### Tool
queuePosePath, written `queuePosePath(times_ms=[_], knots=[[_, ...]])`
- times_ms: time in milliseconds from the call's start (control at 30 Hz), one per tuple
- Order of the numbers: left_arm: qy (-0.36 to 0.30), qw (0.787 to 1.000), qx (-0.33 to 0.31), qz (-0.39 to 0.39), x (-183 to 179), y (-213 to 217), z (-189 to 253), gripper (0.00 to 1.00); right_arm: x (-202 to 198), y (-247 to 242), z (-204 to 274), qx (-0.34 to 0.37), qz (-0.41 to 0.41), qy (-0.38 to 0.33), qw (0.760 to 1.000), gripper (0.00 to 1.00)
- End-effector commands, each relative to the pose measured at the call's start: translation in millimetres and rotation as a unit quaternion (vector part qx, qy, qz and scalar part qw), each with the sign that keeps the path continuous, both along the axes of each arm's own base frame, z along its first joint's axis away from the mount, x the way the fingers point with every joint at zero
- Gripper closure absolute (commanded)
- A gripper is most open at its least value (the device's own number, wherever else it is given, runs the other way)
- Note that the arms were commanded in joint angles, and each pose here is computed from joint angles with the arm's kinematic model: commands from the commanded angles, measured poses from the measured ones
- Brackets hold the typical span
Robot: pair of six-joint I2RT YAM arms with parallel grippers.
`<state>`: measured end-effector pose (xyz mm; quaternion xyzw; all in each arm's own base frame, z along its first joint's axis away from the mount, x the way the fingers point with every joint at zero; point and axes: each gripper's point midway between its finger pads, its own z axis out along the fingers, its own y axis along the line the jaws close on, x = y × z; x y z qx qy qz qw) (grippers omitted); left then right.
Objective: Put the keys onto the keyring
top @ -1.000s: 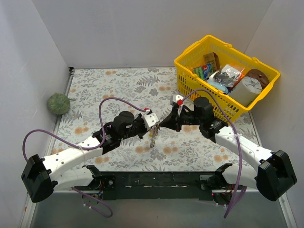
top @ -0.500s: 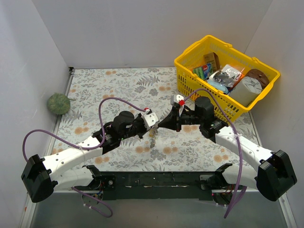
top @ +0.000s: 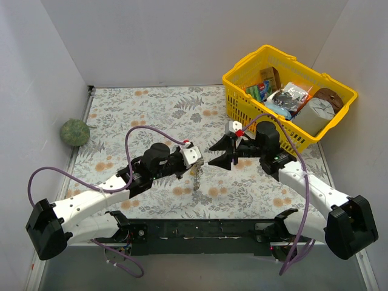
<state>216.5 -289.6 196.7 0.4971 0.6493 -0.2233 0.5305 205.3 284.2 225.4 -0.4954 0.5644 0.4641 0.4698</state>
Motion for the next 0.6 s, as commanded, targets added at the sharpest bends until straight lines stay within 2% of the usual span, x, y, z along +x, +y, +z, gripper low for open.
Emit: queuePosePath(times_ms=[0, 233, 567], knots=[[-0.03, 0.998, -0.037, -0.042, -13.7, -5.2, 24.2, 1.0, -3.7, -7.7, 3.9, 0.008, 0.064, -0.039, 0.997, 0.34], [-0.033, 0.996, -0.047, -0.074, -24.3, -8.3, 27.5, 1.0, -8.4, -2.2, 3.4, 0.019, 0.127, -0.018, 0.992, 0.38], [-0.028, 0.995, -0.05, -0.079, -25.8, -10.8, 28.3, 1.0, -16.3, 13.5, -1.2, 0.022, 0.147, 0.007, 0.989, 0.49]])
